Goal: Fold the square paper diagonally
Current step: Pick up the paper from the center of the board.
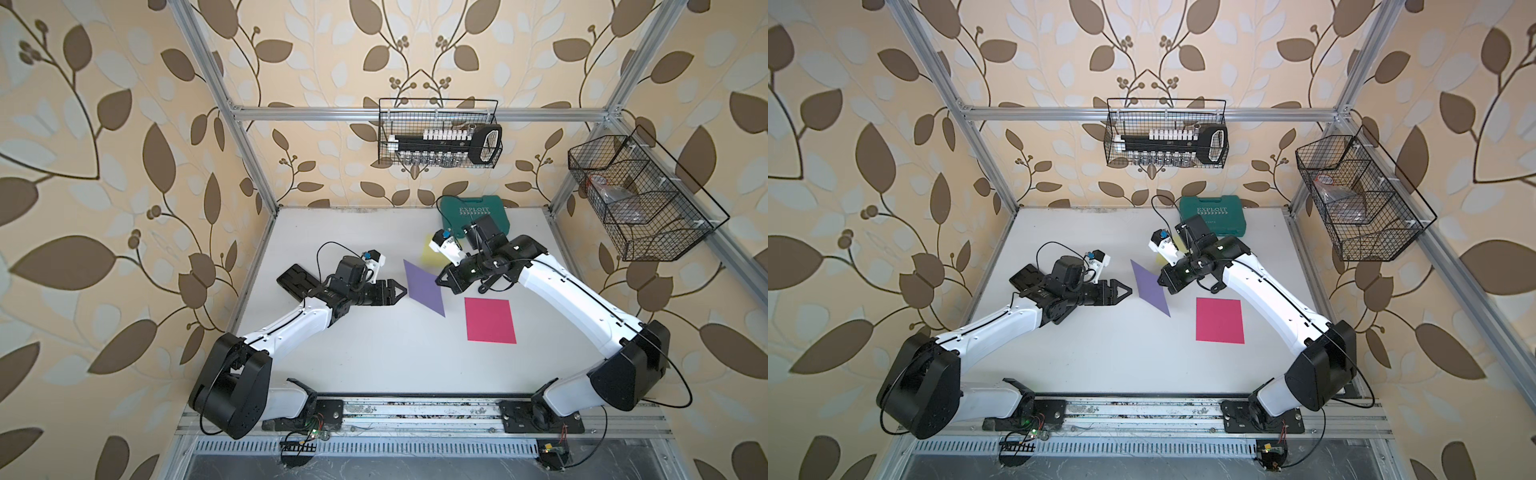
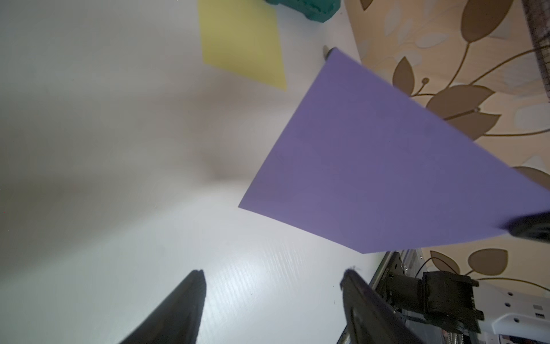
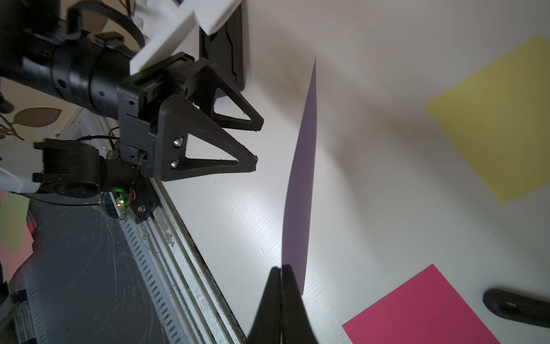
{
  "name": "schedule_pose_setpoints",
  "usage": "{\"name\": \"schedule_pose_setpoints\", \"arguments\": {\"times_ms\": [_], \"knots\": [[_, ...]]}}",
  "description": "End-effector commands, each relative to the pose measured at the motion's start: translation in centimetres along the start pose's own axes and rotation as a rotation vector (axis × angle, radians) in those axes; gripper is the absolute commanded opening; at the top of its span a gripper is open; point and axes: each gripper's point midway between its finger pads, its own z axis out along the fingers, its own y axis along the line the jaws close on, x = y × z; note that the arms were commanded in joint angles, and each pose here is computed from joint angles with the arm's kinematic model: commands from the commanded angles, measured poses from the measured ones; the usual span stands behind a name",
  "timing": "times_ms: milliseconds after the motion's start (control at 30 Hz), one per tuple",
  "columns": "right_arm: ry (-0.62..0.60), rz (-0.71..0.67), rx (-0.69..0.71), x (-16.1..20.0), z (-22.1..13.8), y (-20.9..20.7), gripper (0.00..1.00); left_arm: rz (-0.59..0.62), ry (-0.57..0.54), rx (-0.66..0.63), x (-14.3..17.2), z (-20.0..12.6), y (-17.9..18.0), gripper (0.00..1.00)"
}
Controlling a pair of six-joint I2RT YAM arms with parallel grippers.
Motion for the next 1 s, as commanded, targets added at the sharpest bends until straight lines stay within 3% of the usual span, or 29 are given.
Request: {"name": "schedule_pose_setpoints", "arguments": {"times_ms": [0,433,767,967], "knots": [[-0.047,-0.053,-0.079,-1.2,-3.0,1.8,0.00,0.197,-0.094,0.118,-3.0,-1.6,-4.1,0.75],[-0.213,-0.153,-0.271,-4.6,-10.8,5.1,0.00,0.455,-0.068,0.231,-6.3,-4.6,-9.2,0.79],[-0.306,-0.185,-0.435,-5.5,-14.7,7.3,0.00,0.535,-0.082,0.299,-8.6,-6.7,-10.3,0.84],[-0.324,-0.192,-0.498,-5.3,-15.6,8.0,0.00,0.615,-0.043,0.517,-7.7,-8.7,-13.4,0.85]]}}
